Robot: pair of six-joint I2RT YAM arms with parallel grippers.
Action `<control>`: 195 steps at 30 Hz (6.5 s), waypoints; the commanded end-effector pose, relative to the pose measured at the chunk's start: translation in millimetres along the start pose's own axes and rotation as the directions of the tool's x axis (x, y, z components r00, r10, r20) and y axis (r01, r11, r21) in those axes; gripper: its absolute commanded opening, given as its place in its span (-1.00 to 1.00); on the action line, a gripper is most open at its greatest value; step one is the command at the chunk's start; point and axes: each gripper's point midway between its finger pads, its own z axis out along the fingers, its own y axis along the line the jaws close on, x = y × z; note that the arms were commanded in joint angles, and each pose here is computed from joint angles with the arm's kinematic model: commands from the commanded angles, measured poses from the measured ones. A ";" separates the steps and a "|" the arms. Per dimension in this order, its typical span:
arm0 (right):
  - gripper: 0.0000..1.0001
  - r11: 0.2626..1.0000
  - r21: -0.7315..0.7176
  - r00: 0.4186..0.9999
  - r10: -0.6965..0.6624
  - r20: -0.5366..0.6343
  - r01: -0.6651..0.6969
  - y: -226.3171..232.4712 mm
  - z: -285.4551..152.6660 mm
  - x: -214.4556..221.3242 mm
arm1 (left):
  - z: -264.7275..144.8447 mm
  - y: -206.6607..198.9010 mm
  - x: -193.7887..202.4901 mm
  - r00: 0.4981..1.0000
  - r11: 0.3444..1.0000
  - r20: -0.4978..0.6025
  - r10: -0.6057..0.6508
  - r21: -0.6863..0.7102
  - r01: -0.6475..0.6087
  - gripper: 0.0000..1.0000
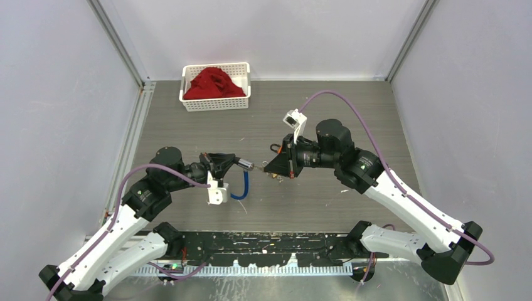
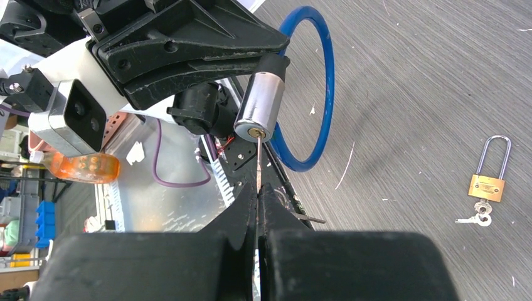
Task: Unlock with the key
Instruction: Unlock the lock.
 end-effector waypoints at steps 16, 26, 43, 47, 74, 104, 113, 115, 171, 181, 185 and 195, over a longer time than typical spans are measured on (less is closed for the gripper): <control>-0.98 0.999 -0.019 0.998 -0.035 0.050 0.036 2.3 3.7 -12.3 | -9.1 46.9 -29.3 0.993 0.987 0.064 0.099 -0.133 -0.089 -1.00; -0.98 0.999 -0.009 0.996 -0.041 0.078 0.042 2.7 1.3 -18.7 | -8.4 45.4 -30.0 0.993 0.988 0.072 0.093 -0.127 -0.084 -1.00; -0.99 0.998 0.004 0.993 -0.056 0.107 0.056 5.8 -3.9 -27.6 | -7.6 44.4 -30.4 0.993 0.989 0.075 0.094 -0.119 -0.085 -1.00; -0.99 0.998 0.005 0.992 -0.061 0.107 0.060 6.7 -5.8 -27.6 | -8.4 43.7 -29.9 0.993 0.989 0.072 0.094 -0.118 -0.085 -1.00; -0.99 0.997 -0.054 0.994 -0.051 0.092 0.056 17.7 -6.3 -26.0 | -9.1 41.4 -29.0 0.994 0.990 0.066 0.092 -0.109 -0.084 -1.00; -0.99 0.998 -0.029 0.997 -0.059 0.049 0.060 9.1 -2.8 -23.0 | -7.3 38.0 -27.9 0.993 0.992 0.069 0.091 -0.096 -0.084 -1.00; -0.98 0.998 -0.036 0.998 -0.054 0.032 0.055 9.1 -2.6 -17.9 | -7.5 37.7 -27.9 0.994 0.992 0.069 0.089 -0.096 -0.082 -1.00; -0.99 0.998 -0.036 0.998 -0.053 0.034 0.055 9.6 -3.1 -18.6 | -7.6 38.0 -28.3 0.994 0.992 0.070 0.089 -0.097 -0.082 -1.00; -0.98 0.997 0.006 0.993 -0.075 0.095 0.075 -5.5 15.9 -35.7 | -5.5 29.2 -23.1 0.997 0.997 0.051 0.062 -0.052 -0.059 -1.00; -0.98 0.995 0.065 0.993 -0.079 0.089 0.073 -11.8 40.0 -30.9 | -2.3 32.1 -8.1 0.998 0.997 -0.028 0.050 -0.062 -0.052 -1.00; -0.98 0.998 0.025 0.990 -0.063 0.125 0.060 -6.5 47.0 -33.0 | -0.6 28.5 -11.7 0.999 0.998 -0.009 0.046 -0.051 -0.047 -1.00; -0.98 0.999 -0.010 0.983 0.040 0.179 -0.039 -15.9 70.0 -32.9 | 5.4 40.4 -31.0 0.991 0.990 0.053 0.121 -0.083 -0.117 -1.00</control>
